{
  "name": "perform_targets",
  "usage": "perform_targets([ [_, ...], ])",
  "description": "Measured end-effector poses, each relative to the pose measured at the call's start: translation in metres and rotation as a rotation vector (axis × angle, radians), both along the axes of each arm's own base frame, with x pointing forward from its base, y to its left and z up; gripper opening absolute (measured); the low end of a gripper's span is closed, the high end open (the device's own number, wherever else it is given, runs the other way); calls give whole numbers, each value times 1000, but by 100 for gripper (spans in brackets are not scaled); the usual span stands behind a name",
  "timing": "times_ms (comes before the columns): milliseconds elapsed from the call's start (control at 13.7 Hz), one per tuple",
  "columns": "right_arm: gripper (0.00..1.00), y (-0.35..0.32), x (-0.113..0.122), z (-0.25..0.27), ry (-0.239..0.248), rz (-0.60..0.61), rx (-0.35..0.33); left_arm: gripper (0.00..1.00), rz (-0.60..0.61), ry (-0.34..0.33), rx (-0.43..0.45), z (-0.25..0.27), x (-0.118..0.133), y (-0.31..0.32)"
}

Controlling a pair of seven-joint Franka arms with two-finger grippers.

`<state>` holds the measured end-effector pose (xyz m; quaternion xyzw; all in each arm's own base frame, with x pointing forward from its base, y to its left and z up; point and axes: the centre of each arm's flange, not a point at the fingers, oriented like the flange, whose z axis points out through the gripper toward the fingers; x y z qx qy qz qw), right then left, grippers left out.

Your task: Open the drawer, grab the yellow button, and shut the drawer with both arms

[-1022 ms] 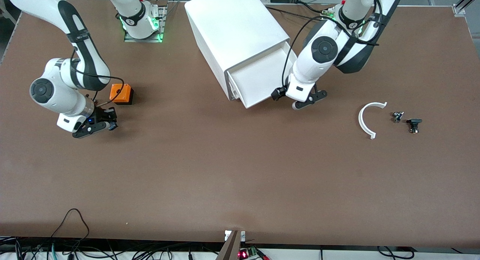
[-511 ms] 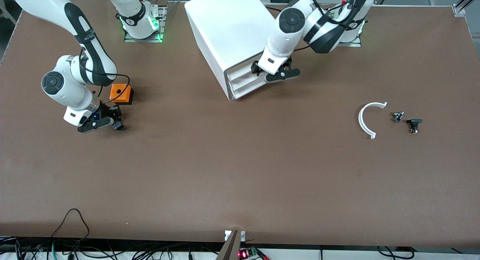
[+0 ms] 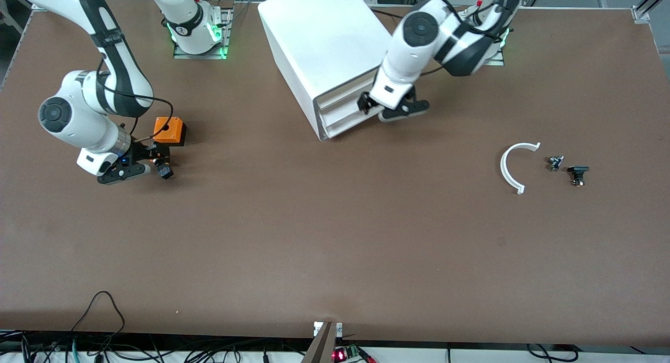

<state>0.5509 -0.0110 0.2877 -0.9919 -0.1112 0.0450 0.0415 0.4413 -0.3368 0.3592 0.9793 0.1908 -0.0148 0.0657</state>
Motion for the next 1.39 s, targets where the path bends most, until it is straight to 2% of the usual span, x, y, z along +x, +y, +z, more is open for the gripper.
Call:
perform_targets([
  [146,100,20,15,51,59,-70,42,100,-2,-86,4,22,57,70],
  [219,100,24,21,73,65,-86,47,100,-45,-122,15,35,79,105],
  [365,100,31,32,111,64,-99,51,100,-148,-148,56,67,106,171],
  [511,100,39,42,157,52,-111,49,100,-257,-131,94,116,119,232],
  [584,100,46,47,184,36,-101,32,100,-303,-121,105,145,120,259],
  [803,100,70,53,261,-56,-29,-111,100,-377,-85,118,210,100,307],
  [949,100,68,55,286,-98,-38,-146,100,-389,-62,117,228,88,309],
  [1242,100,-23,57,285,-80,-193,-182,100,-402,-52,115,228,89,305],
  [1388,100,-35,56,281,-70,-218,-175,100,-407,-52,115,228,90,304],
])
